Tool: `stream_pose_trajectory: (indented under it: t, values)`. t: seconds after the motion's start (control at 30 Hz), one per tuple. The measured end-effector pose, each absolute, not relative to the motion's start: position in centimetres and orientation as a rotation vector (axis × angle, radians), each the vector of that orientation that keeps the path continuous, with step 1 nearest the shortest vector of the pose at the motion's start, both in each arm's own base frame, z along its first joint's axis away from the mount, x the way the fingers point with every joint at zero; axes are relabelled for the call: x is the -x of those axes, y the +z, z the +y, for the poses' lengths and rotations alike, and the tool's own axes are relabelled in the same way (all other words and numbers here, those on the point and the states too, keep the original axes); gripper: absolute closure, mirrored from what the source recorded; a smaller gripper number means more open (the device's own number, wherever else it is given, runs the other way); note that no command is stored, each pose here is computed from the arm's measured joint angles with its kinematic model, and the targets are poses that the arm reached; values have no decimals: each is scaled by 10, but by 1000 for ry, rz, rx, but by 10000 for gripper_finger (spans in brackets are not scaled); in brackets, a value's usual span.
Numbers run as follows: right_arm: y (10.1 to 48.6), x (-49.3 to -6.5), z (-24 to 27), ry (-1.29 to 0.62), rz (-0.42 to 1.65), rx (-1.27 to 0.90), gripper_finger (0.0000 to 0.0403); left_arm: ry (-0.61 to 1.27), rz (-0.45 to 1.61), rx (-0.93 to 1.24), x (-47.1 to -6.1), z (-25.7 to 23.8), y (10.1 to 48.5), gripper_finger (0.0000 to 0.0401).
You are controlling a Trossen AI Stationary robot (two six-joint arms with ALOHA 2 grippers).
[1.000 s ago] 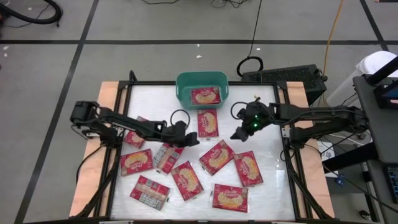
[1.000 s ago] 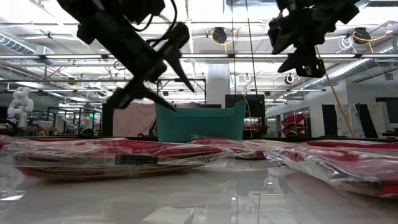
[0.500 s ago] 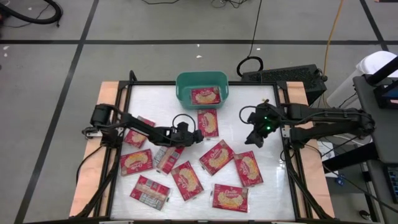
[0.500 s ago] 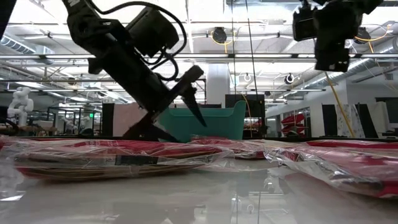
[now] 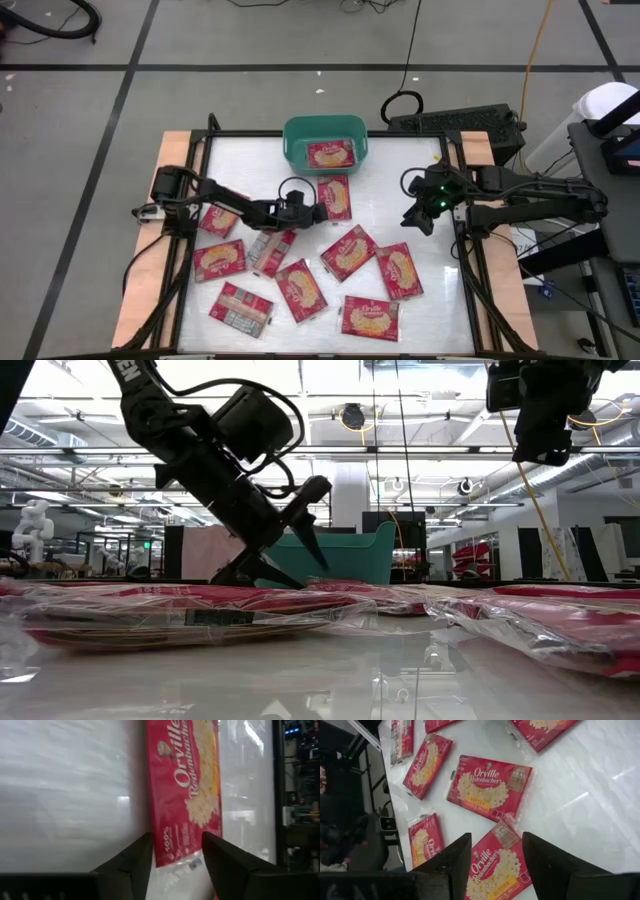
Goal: Sort popcorn bags into baskets
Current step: Put the popcorn bag into the green bin
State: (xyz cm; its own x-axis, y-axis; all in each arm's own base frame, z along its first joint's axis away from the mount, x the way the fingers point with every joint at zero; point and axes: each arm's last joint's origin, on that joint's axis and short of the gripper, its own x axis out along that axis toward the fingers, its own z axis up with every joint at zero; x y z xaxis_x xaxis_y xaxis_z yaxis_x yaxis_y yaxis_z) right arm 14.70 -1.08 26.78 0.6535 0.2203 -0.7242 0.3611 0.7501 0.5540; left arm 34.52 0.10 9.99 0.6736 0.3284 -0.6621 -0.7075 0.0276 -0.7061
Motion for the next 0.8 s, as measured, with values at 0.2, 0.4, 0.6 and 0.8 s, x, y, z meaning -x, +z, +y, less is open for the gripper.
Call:
stream_pose_trajectory:
  t: [0.2,0.4,0.6,0.8]
  values:
    - [268,-147,-11,-89,879,-743,234,795,407,1306,-345,8,99,273]
    - [268,-147,-11,-109,872,-733,234,778,476,1306,-343,6,97,266]
    - [269,-149,-13,-133,845,-725,234,778,500,1225,-343,7,93,285]
    - [270,-152,-14,-177,813,-754,234,745,488,1152,-345,8,93,390]
